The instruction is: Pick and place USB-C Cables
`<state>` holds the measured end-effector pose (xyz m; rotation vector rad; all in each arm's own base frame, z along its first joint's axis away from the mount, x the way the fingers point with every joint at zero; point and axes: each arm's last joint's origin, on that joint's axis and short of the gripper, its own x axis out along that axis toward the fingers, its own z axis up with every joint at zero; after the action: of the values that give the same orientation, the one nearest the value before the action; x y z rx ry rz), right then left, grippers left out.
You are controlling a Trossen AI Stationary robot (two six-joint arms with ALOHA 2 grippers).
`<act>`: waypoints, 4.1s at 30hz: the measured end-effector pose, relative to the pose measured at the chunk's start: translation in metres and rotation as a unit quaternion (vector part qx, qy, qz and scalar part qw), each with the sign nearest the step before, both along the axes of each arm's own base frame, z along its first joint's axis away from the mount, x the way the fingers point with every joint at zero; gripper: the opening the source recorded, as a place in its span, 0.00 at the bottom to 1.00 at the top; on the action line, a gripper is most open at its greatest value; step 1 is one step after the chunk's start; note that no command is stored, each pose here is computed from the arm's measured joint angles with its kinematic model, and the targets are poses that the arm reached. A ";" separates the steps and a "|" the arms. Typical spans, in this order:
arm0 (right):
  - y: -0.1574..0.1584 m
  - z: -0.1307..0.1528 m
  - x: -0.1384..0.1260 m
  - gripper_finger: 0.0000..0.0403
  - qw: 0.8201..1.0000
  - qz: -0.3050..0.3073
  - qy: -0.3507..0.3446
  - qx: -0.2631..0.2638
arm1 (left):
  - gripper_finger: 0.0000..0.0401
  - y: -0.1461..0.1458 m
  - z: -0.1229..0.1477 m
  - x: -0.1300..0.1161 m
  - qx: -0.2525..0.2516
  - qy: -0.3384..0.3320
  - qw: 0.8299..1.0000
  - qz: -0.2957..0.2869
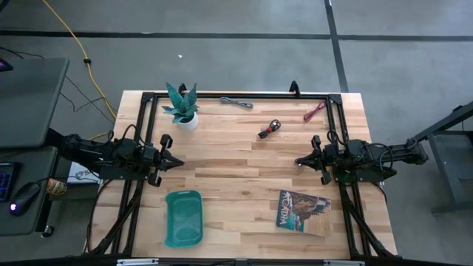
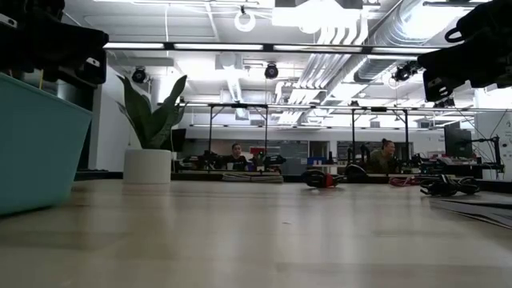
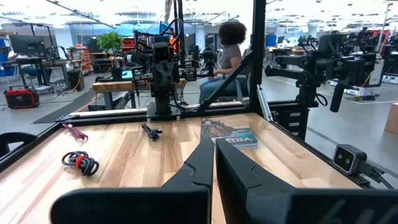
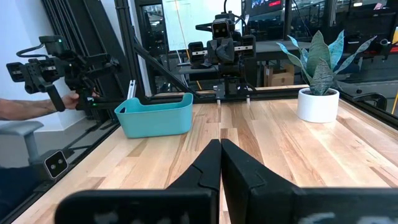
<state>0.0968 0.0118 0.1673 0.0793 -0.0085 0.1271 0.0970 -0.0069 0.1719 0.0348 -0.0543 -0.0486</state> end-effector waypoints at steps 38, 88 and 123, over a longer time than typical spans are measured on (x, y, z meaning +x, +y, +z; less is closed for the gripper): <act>0.000 0.000 0.000 0.00 1.000 -0.002 -0.002 -0.015 | 0.00 0.000 0.000 0.000 0.000 0.000 1.000 0.000; -0.001 0.001 0.000 0.00 1.000 -0.013 -0.005 -0.017 | 0.00 0.000 0.000 0.000 0.000 0.000 1.000 0.000; -0.003 0.002 0.000 0.51 0.999 -0.043 -0.011 0.007 | 0.00 0.000 0.000 0.000 0.000 0.000 1.000 0.000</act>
<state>0.0970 0.0092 0.1695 0.0916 -0.0341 0.0420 0.0971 -0.0069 0.1719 0.0346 -0.0544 -0.0485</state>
